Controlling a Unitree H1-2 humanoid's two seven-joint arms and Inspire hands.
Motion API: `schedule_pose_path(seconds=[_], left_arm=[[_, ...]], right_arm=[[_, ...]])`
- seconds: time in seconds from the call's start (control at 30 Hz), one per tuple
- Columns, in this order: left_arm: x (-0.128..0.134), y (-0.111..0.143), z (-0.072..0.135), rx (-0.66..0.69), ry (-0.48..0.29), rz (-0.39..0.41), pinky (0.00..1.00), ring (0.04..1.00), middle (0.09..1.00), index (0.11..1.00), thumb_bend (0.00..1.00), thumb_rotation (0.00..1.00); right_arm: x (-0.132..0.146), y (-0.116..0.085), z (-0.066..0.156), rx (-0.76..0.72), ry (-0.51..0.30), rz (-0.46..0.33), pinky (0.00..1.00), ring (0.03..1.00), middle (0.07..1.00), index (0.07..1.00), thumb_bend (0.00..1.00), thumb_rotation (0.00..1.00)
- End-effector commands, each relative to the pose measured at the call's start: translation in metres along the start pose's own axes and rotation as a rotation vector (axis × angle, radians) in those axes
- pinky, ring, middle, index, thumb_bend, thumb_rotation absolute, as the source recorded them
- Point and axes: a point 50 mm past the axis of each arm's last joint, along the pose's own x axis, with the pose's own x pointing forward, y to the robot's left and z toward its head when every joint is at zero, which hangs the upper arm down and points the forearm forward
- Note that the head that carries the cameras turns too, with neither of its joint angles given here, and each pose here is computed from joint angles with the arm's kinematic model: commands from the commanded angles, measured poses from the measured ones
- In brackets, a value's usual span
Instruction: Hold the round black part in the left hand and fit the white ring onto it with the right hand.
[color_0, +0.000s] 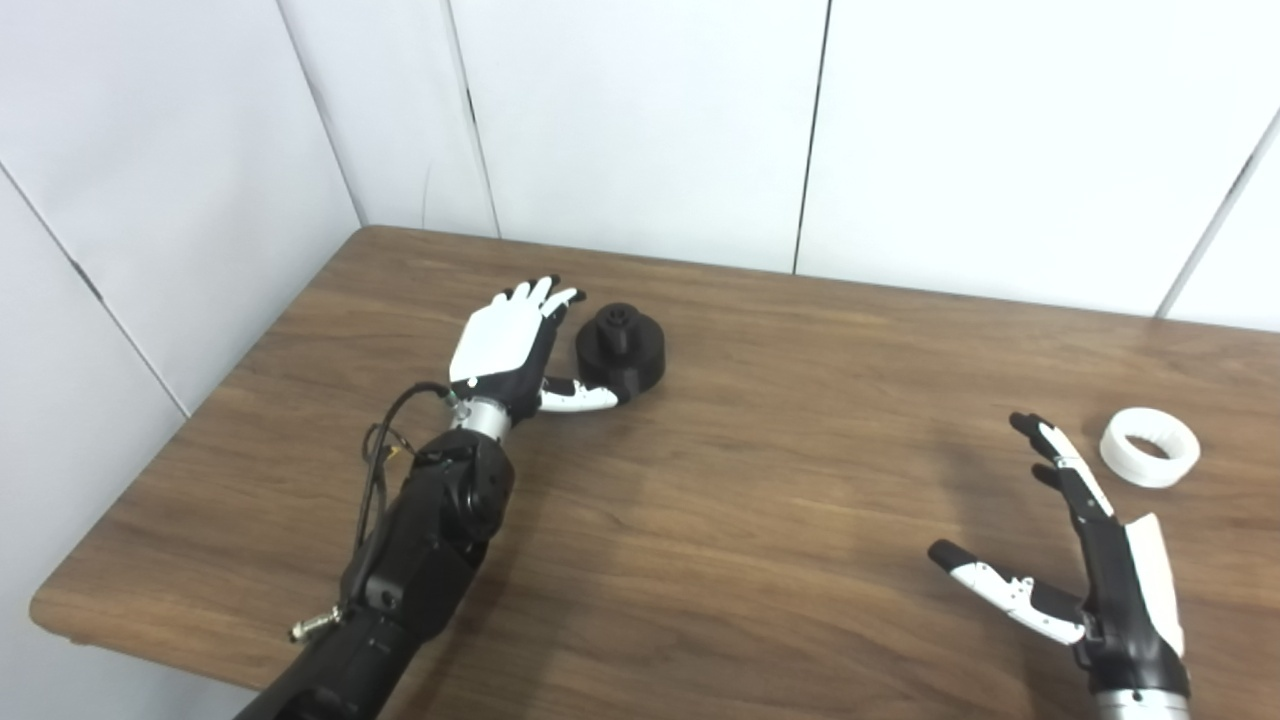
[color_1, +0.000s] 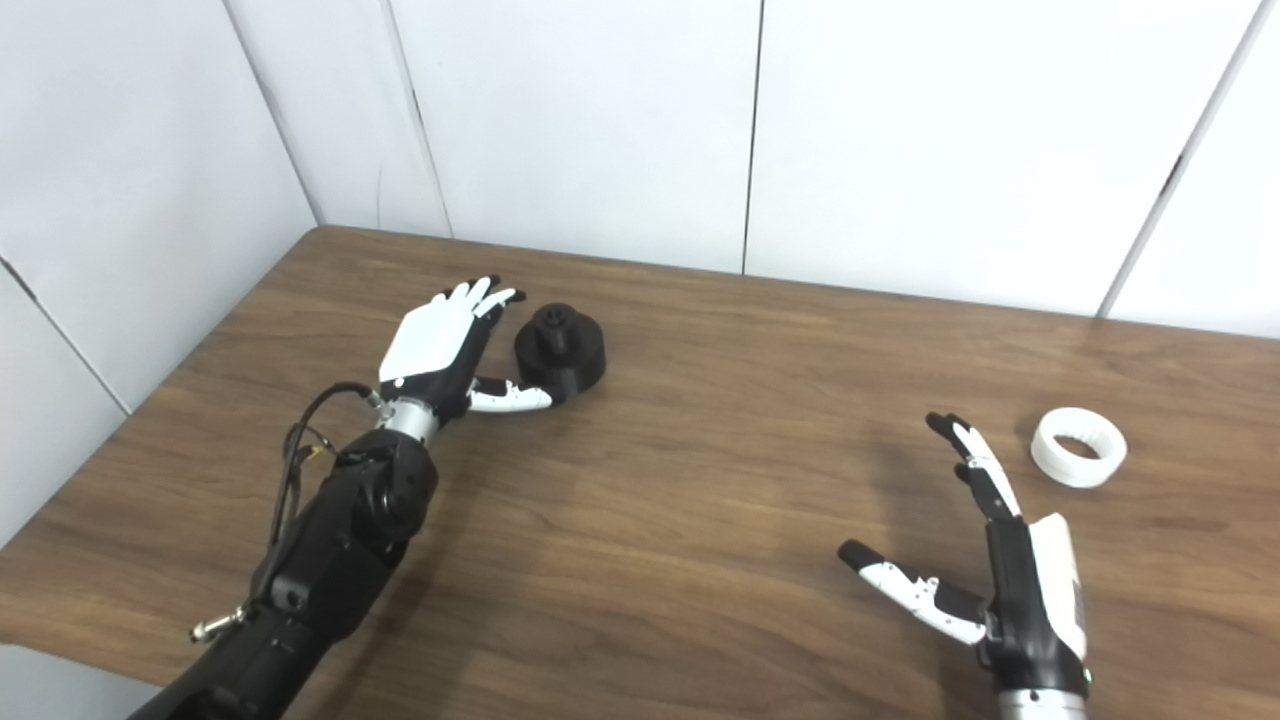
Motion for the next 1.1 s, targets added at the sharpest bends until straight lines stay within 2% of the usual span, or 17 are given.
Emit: schedule_pose_path(seconds=[0.0, 0.33, 0.57, 1.07], left_arm=[[0.019, 0.026, 0.005, 0.027, -0.033, 0.094, 1.0, 1.0, 1.0, 0.879, 0.98, 0.53], [0.028, 0.017, 0.002, 0.038, -0.004, 0.061, 1.0, 1.0, 1.0, 0.892, 0.97, 0.51], [0.034, 0.01, 0.006, 0.029, 0.011, 0.024, 1.0, 1.0, 1.0, 0.892, 1.0, 0.56], [0.034, -0.002, 0.015, -0.01, -0.029, 0.004, 1.0, 1.0, 1.0, 0.868, 1.0, 0.57]], right_arm=[[-0.011, -0.007, -0.015, -0.033, 0.036, 0.004, 0.85, 0.91, 0.923, 0.872, 0.82, 0.42], [-0.013, -0.01, -0.013, -0.045, 0.043, -0.007, 0.86, 0.903, 0.916, 0.867, 0.83, 0.43], [-0.014, -0.011, -0.011, -0.053, 0.04, -0.017, 0.84, 0.892, 0.909, 0.863, 0.84, 0.45], [-0.015, -0.012, -0.009, -0.055, 0.046, -0.019, 0.82, 0.892, 0.913, 0.864, 0.84, 0.45]])
